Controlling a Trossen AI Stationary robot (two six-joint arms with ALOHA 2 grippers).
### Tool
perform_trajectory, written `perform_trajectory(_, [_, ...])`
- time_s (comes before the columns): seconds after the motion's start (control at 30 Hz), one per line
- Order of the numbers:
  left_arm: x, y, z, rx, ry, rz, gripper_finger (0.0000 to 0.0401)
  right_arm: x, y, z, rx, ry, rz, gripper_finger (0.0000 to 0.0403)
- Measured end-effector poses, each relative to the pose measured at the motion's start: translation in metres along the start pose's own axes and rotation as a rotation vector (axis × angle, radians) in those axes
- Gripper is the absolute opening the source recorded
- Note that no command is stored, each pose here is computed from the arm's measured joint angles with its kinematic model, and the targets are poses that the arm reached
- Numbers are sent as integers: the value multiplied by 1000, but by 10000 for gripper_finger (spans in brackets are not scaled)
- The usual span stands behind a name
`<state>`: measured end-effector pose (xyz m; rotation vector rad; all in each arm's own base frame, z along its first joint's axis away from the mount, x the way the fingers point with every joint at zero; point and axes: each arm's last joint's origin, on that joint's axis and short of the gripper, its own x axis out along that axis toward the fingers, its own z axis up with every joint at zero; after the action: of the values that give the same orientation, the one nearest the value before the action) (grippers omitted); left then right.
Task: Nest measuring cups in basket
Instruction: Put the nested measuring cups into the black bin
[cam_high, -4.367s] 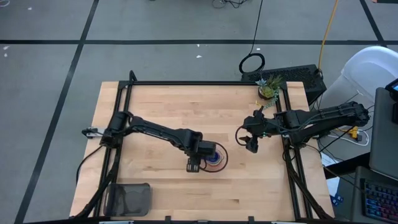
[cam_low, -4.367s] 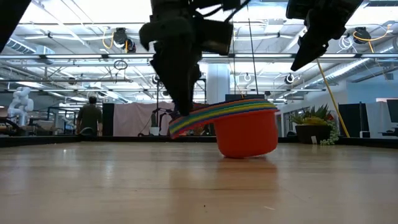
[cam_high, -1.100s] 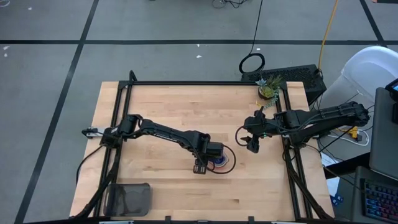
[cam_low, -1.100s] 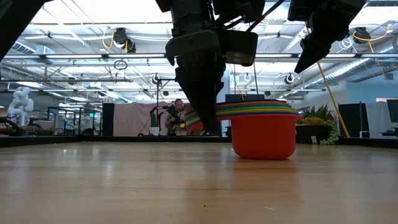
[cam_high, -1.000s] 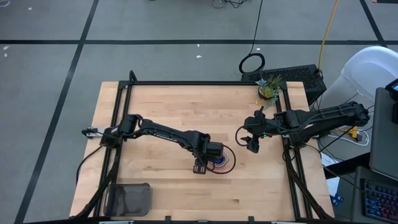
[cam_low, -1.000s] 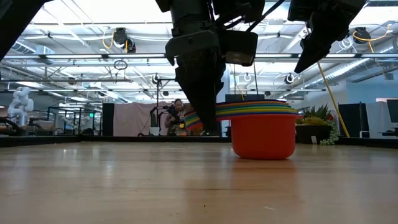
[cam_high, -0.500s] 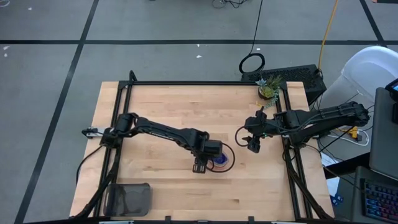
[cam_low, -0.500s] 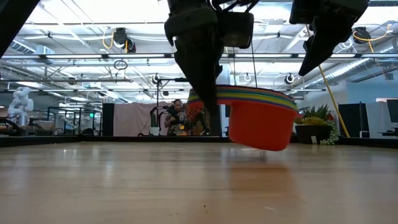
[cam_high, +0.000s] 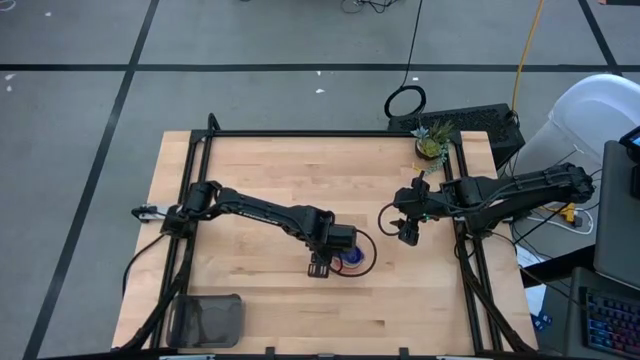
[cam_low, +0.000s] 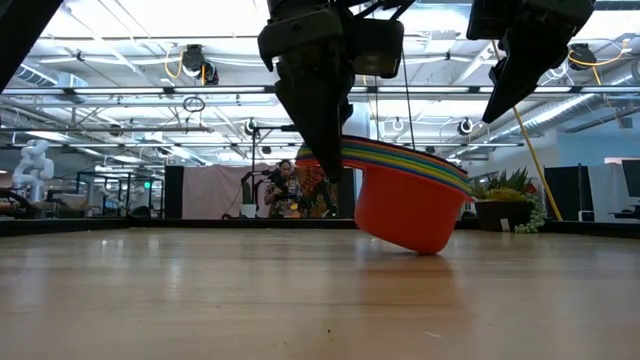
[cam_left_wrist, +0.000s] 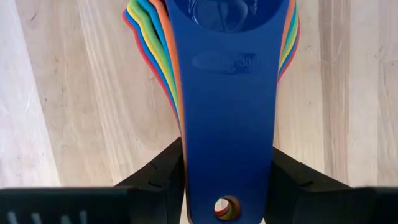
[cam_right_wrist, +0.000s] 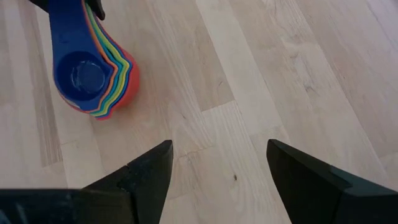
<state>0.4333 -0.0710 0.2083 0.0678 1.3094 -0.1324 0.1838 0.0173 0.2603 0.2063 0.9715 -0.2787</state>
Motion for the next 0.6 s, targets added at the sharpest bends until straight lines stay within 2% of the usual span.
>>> perform_trajectory(0.6, [0,1,2,4,-19,0,150,0,0,0,-4,1,0,254])
